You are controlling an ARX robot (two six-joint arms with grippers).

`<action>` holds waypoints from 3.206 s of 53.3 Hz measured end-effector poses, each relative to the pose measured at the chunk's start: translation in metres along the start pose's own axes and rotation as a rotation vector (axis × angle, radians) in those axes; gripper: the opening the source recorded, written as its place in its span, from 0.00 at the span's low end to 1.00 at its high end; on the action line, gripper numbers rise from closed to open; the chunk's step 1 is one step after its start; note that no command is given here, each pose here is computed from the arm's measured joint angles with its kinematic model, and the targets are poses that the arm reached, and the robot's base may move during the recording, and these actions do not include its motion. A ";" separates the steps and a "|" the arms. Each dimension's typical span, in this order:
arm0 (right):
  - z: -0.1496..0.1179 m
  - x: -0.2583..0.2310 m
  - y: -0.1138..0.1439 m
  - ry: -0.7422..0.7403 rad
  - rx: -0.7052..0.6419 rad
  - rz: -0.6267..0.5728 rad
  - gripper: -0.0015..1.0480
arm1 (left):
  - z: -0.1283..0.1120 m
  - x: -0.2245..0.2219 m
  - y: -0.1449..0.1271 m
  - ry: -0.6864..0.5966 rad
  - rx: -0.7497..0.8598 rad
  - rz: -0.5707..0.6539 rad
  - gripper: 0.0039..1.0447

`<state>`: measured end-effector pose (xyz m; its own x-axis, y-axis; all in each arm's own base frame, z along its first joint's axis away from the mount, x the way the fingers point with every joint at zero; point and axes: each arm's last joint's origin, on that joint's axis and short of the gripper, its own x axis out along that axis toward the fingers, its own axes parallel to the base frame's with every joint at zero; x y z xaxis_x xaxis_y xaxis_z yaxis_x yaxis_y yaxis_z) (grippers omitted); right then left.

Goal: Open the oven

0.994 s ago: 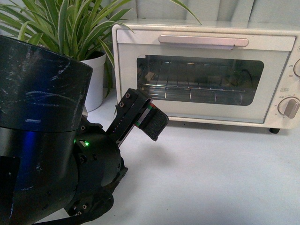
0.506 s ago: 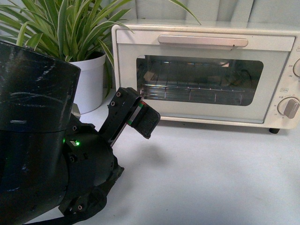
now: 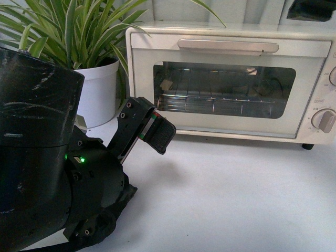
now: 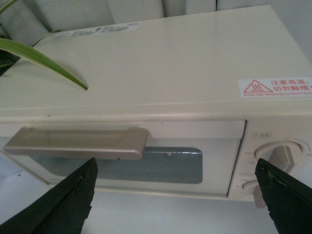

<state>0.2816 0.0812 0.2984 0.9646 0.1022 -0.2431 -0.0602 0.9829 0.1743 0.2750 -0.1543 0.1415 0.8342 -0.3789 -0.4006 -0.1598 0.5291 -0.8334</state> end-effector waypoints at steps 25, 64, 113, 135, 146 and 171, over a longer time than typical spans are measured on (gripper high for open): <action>-0.002 0.044 0.018 0.084 0.011 -0.073 0.91 | 0.002 -0.001 -0.001 0.004 0.000 0.000 0.94; -0.025 0.026 0.015 0.136 -0.081 0.017 0.91 | 0.005 -0.003 0.002 -0.003 -0.003 0.012 0.94; -0.086 -0.050 -0.004 0.201 -0.049 0.190 0.91 | 0.006 -0.006 0.004 -0.017 0.046 0.029 0.94; -0.068 -0.091 -0.040 0.080 0.078 0.154 0.91 | 0.004 -0.008 0.007 -0.060 0.359 0.110 0.94; -0.073 -0.092 -0.042 0.090 0.079 0.155 0.91 | 0.000 -0.009 0.007 -0.081 0.503 0.143 0.94; -0.079 -0.092 -0.043 0.109 0.078 0.157 0.91 | -0.011 -0.012 0.011 -0.089 0.920 0.198 0.94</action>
<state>0.1755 0.0417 0.2377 0.9113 0.2733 -0.3080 -0.1834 0.9391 0.2907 0.2572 -0.1522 0.1325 0.8797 -0.1791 -0.4405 0.1447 0.9833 -0.1108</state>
